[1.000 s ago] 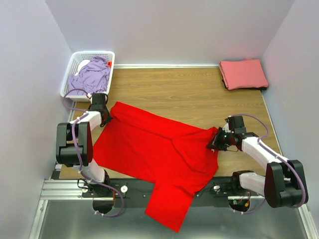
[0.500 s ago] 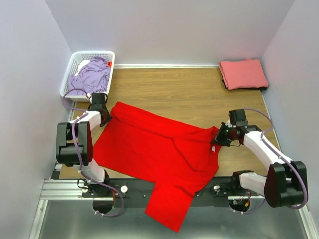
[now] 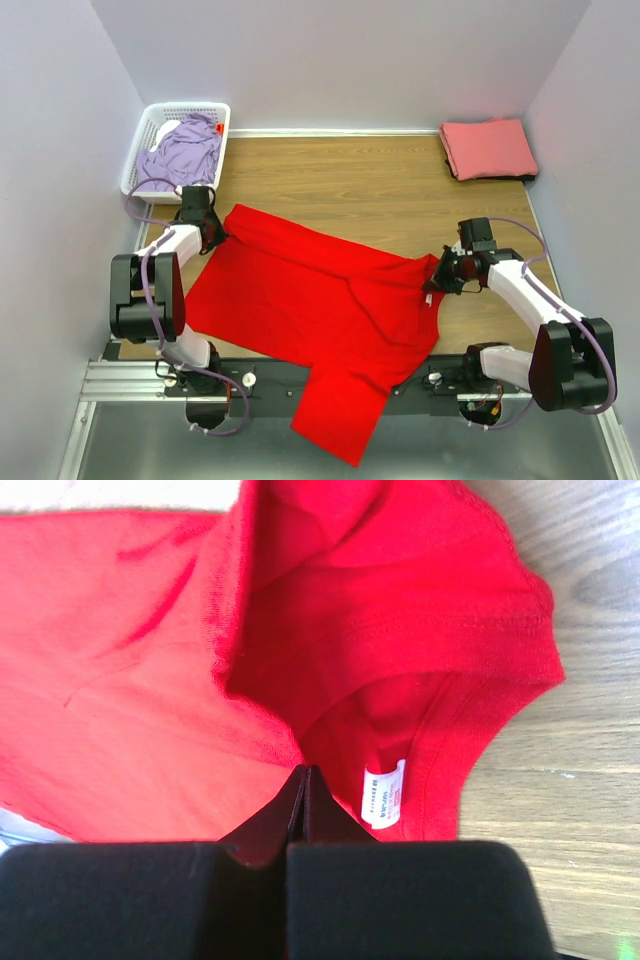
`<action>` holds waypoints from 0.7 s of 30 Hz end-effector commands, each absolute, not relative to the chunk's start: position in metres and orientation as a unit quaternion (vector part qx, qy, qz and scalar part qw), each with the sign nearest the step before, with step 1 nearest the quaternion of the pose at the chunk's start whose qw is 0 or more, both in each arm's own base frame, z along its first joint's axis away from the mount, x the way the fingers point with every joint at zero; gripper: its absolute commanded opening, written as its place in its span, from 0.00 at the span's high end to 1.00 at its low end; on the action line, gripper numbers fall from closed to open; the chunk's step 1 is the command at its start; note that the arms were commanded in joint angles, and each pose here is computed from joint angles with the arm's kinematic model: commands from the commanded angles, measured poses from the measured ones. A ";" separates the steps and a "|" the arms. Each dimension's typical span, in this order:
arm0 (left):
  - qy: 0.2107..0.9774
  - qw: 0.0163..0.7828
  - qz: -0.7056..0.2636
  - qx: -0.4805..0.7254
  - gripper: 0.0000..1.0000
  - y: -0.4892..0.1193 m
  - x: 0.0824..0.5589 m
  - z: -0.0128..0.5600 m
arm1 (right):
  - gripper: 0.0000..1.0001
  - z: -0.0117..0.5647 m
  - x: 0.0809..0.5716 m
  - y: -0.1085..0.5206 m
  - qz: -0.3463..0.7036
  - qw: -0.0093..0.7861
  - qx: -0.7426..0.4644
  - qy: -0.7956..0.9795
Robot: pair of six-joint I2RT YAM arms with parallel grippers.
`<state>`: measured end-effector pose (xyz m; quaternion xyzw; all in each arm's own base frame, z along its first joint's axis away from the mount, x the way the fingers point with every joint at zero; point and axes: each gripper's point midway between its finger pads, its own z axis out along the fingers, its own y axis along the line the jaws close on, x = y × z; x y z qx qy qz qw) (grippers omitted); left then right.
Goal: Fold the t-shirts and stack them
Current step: Fold the tshirt
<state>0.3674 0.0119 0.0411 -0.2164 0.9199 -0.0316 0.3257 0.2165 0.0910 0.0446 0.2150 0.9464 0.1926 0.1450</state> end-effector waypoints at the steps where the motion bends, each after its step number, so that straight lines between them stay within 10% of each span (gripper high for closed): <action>1: 0.932 0.290 -0.047 -0.213 0.92 0.002 0.358 0.017 | 0.99 0.050 0.223 0.085 0.177 0.154 0.213 0.948; 21: 0.934 0.270 -0.007 -0.232 1.00 0.017 0.349 -0.002 | 0.99 0.060 0.213 0.067 0.125 0.153 0.226 0.954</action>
